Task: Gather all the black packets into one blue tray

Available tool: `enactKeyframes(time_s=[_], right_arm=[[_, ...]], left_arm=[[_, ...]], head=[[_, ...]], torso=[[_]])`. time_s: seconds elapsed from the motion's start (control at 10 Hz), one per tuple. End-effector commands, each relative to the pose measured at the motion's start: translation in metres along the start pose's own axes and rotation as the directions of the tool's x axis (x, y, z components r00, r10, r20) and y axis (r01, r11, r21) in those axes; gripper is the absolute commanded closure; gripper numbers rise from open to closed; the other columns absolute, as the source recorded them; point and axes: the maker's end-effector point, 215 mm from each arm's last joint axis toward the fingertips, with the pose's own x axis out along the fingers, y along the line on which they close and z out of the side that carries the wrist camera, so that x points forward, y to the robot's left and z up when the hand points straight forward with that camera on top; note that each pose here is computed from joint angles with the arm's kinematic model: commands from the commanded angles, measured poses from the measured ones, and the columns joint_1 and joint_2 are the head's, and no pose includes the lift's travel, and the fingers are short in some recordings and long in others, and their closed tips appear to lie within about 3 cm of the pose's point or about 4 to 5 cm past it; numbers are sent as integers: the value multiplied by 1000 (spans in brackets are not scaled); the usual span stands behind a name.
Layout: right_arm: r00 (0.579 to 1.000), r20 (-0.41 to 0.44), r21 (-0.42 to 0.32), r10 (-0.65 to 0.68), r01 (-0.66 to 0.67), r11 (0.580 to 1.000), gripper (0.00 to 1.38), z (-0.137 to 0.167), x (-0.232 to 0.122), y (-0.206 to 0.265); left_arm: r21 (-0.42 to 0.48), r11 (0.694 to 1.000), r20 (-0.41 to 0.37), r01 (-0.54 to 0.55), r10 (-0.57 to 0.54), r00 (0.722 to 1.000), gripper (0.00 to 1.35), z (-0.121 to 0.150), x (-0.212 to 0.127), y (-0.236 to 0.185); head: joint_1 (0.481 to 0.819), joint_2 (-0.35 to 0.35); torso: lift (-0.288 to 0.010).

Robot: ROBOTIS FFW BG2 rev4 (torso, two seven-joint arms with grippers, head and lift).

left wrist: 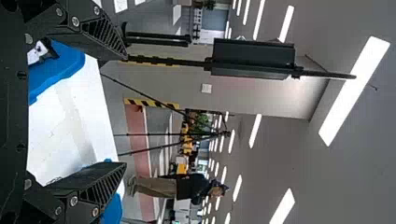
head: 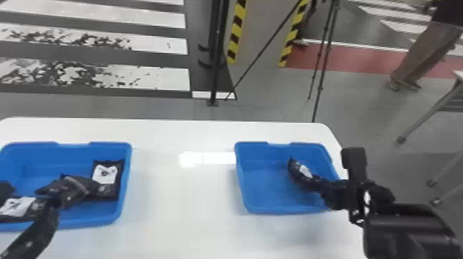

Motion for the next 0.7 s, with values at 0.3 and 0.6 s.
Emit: enactKeyframes(time_s=[0.3, 0.6], right_arm=[[979, 170, -95, 110, -95, 991, 1288, 66, -31, 68], [918, 245, -202, 313, -268, 942, 1288, 100, -63, 188]], left_arm=[[-107, 992, -2, 65, -66, 998, 229, -3, 27, -8], [-285, 939, -54, 191, -214, 975, 242, -33, 81, -25]], head=[[695, -157], [695, -91]], torso=[[-110], [-110]])
